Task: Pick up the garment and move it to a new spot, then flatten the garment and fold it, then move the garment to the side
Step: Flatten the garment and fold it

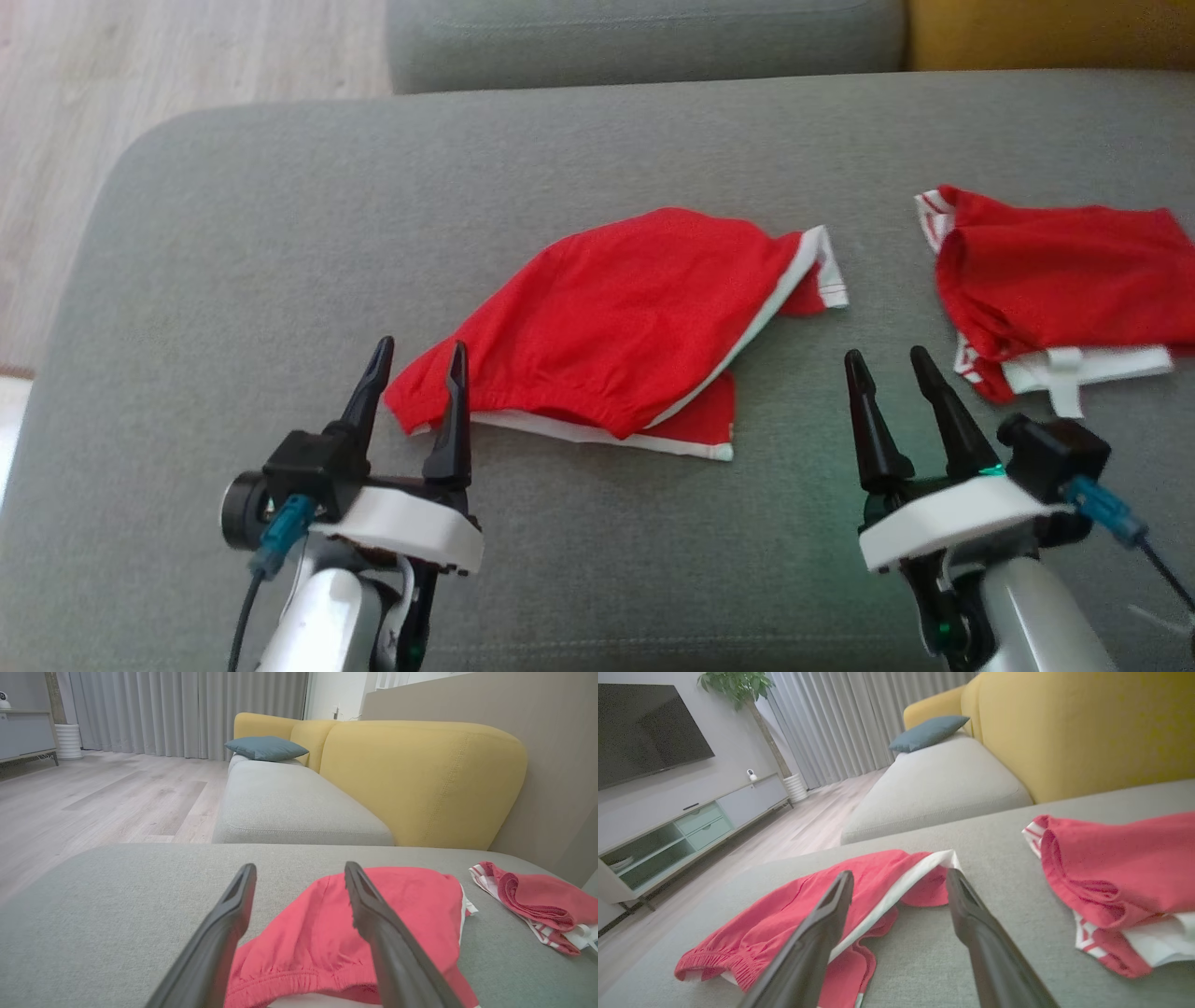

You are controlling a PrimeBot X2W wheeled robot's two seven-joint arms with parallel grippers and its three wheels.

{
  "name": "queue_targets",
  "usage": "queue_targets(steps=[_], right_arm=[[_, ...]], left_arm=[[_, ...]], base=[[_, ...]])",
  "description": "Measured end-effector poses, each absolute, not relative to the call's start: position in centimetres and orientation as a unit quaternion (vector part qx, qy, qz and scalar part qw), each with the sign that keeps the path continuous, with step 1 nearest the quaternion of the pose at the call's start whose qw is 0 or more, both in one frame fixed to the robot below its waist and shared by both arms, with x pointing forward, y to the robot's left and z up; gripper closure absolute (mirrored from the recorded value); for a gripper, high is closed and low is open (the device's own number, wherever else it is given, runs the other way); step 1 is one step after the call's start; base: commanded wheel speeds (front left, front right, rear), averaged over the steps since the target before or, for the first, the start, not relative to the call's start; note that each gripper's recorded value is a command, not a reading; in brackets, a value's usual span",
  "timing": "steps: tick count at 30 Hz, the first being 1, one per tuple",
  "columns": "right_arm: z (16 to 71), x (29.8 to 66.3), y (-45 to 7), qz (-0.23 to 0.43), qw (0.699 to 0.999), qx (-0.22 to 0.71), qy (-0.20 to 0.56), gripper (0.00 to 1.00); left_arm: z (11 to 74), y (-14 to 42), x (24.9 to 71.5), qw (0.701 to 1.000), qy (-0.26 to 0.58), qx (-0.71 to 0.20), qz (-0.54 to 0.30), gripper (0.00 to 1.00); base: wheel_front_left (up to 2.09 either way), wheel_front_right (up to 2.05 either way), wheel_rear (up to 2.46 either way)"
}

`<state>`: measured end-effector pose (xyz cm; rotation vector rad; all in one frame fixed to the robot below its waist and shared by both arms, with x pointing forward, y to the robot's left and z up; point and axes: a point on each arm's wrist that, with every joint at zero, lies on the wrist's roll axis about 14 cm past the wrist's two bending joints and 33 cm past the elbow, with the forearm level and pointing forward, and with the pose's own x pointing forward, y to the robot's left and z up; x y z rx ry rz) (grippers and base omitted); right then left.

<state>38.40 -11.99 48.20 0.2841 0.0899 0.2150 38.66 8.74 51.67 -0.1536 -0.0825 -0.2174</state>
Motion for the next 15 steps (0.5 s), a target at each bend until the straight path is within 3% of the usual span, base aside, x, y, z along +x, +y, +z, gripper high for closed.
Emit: queue_targets(steps=[15], right_arm=[[42.5,43.1,-7.0,0.141,0.941,0.243,0.186,0.0]], left_arm=[[49.7,11.7,38.7,0.996,-0.013,-0.067,-0.064,0.0]], base=[[0.0,0.0,0.0]])
